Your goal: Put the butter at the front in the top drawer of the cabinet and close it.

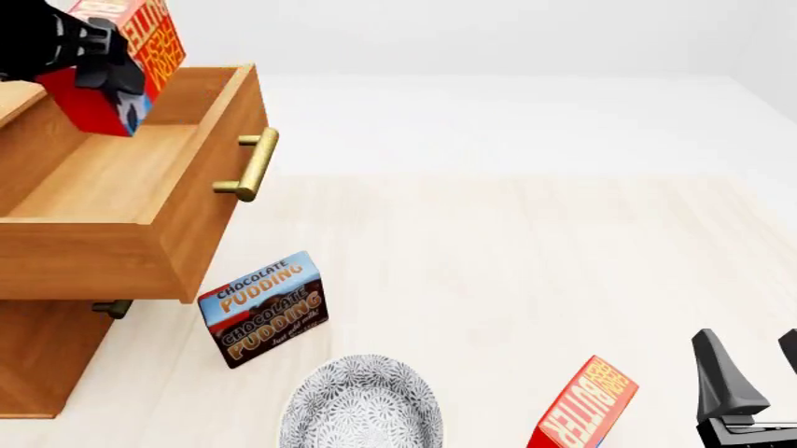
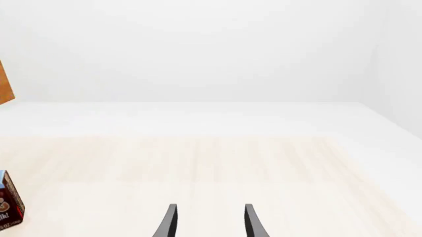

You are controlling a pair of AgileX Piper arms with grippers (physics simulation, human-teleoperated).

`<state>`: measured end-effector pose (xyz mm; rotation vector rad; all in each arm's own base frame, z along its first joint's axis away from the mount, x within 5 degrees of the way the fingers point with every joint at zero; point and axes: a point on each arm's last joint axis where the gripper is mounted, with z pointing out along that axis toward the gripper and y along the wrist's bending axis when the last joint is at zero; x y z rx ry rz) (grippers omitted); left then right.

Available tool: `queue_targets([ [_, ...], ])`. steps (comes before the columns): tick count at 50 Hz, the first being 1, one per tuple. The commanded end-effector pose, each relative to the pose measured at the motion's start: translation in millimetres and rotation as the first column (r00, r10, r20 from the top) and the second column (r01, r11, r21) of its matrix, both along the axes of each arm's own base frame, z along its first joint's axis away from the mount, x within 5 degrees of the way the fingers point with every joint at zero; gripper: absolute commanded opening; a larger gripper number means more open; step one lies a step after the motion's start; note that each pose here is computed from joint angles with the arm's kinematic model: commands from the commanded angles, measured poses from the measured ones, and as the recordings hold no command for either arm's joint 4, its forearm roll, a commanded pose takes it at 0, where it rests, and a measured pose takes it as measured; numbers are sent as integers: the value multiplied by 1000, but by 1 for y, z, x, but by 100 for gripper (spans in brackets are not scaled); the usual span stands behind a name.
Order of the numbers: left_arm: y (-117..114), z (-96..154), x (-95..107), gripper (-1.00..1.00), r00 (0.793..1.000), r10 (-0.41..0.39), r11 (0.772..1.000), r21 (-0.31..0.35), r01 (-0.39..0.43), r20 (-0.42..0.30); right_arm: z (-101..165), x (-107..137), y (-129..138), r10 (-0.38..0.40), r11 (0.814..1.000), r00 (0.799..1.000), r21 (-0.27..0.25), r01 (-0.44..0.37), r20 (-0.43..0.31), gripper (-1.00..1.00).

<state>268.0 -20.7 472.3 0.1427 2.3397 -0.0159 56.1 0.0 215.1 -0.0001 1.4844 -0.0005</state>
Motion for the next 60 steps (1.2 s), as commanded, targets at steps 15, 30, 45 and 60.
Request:
queue_targets([
  [15,23,-19,-5,-100,994,98,995,-10,-98,-48,0,0,0,0,1000,1000,0,0,0,100],
  [30,31,-43,5,-100,989,118,993,3,-119,-94,0,0,0,0,1000,1000,0,0,0,100],
  [45,36,-59,17,-100,986,132,991,5,-132,-104,0,0,0,0,1000,1000,0,0,0,100],
  [60,32,-77,30,-100,984,135,991,-10,-137,-118,0,0,0,0,1000,1000,0,0,0,100],
])
